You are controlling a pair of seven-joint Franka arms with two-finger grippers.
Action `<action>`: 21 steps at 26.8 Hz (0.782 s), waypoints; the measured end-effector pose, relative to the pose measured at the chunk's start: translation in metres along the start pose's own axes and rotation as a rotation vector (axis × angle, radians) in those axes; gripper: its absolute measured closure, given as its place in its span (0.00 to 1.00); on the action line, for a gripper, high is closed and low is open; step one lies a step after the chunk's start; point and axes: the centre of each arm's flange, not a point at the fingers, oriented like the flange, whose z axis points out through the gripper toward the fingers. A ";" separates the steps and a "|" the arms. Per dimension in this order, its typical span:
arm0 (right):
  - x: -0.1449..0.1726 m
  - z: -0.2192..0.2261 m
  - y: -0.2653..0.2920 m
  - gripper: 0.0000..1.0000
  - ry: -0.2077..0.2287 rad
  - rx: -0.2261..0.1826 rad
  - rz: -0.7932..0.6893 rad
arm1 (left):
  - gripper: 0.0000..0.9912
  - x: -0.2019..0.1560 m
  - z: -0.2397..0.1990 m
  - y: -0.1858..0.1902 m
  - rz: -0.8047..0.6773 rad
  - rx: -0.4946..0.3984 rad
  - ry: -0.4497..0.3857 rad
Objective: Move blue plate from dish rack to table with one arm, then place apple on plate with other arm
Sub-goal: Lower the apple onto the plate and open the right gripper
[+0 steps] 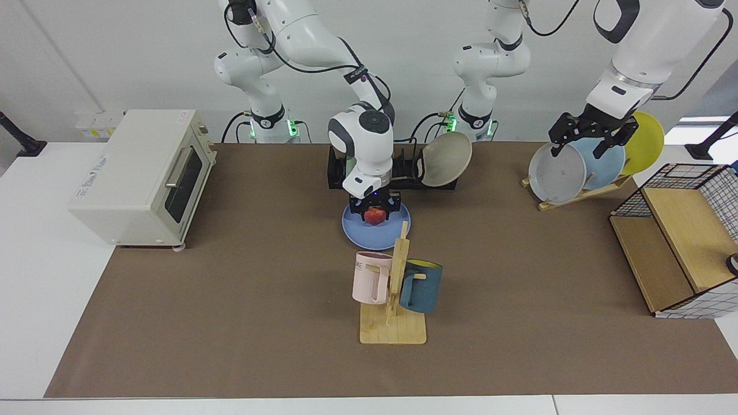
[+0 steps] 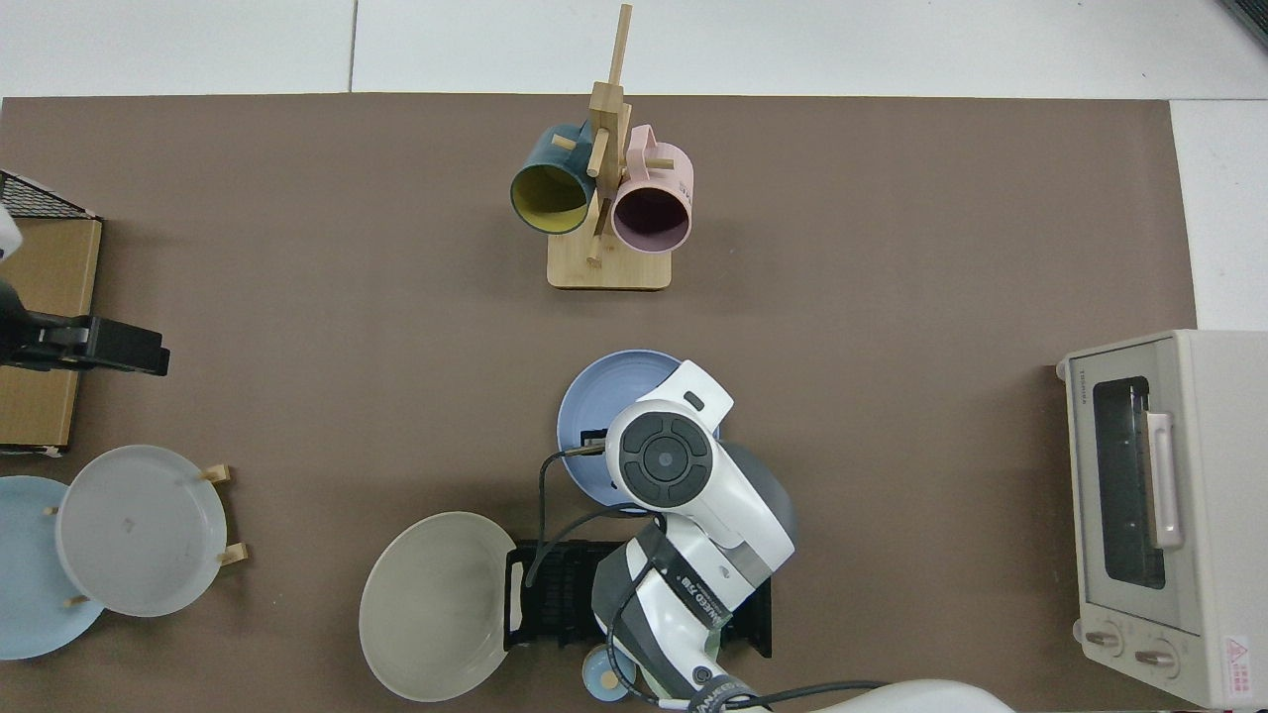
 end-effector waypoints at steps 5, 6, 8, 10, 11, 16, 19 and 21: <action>0.000 0.001 0.001 0.25 -0.002 -0.001 0.002 | 0.00 0.000 0.000 0.000 0.000 -0.001 0.000; 0.001 0.001 0.001 0.17 -0.001 -0.001 0.002 | 0.00 0.000 0.000 0.000 0.000 -0.002 0.000; 0.001 0.000 0.000 0.10 0.000 0.000 0.002 | 0.00 0.000 0.000 0.000 0.000 -0.002 0.000; 0.002 -0.001 -0.001 0.01 0.003 0.003 0.001 | 0.00 0.000 0.000 0.001 0.001 -0.002 0.000; 0.003 -0.002 -0.001 0.00 0.006 0.005 0.001 | 0.00 0.000 0.000 0.001 0.001 -0.002 0.000; 0.013 -0.020 -0.004 0.00 0.031 0.023 0.010 | 0.00 0.000 0.000 0.001 0.000 -0.003 0.000; 0.026 -0.043 0.004 0.00 0.057 0.038 0.033 | 0.00 0.000 0.000 0.001 0.000 -0.003 -0.001; 0.036 -0.058 0.016 0.00 0.073 0.044 0.048 | 0.00 0.000 0.001 0.001 0.000 -0.003 -0.002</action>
